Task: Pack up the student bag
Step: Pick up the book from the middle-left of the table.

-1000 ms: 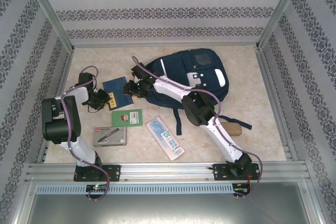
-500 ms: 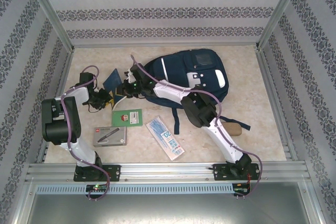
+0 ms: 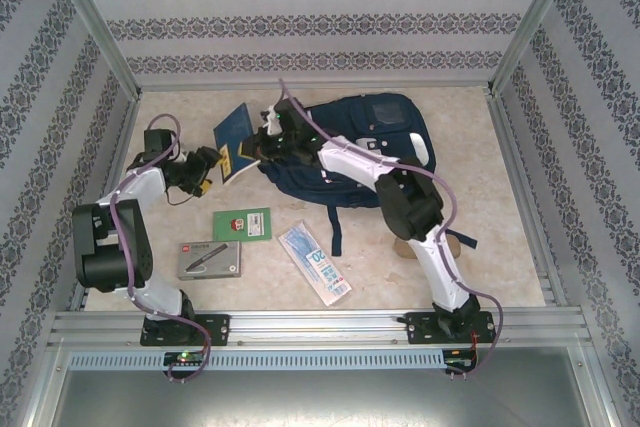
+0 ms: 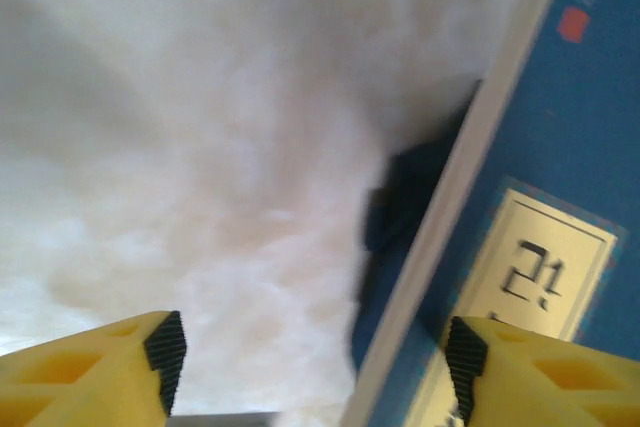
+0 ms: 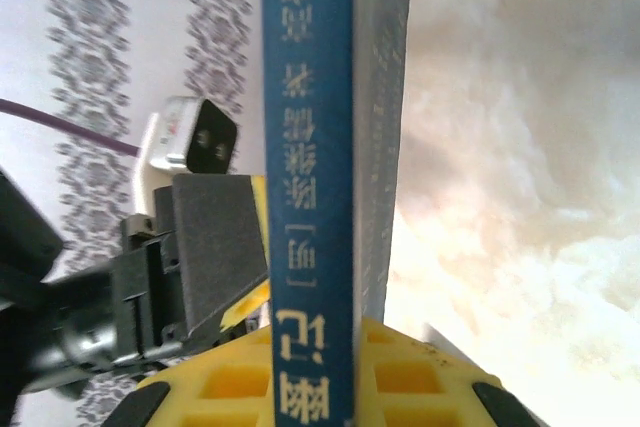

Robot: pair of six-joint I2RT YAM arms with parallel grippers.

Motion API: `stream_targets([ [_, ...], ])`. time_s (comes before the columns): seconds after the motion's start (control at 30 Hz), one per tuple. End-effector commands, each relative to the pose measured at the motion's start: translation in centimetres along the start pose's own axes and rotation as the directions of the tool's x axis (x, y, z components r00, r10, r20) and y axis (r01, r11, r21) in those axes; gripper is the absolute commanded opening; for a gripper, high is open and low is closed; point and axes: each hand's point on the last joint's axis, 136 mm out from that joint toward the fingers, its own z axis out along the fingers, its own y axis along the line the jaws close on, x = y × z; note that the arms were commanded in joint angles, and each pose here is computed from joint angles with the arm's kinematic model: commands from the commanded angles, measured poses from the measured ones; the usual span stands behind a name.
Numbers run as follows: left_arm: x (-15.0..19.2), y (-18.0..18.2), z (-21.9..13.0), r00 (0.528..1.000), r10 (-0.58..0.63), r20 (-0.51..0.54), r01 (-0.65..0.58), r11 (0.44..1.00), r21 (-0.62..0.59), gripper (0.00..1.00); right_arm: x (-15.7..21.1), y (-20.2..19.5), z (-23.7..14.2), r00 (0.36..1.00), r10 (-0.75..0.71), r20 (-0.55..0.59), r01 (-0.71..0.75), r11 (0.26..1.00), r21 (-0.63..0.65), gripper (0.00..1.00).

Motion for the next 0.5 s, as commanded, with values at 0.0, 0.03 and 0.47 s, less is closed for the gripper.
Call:
stream_targets([
  [0.0,-0.7,-6.4,-1.4,1.0,0.002,0.015,-0.006,0.974,0.228,0.8,-2.1,5.8,-4.0,0.993,-0.093,0.07,0.101,0.986,-0.131,0.0],
  [0.03,-0.8,-7.3,-1.8,1.0,0.004,0.019,-0.008,0.964,0.266,0.83,-2.3,6.2,-4.6,0.993,-0.092,0.076,0.102,0.985,-0.142,0.0],
  [0.47,0.2,-15.8,-2.9,0.998,0.054,-0.021,-0.033,0.834,0.551,0.86,-4.8,10.6,-9.8,0.99,-0.048,0.136,0.09,0.943,-0.32,0.0],
])
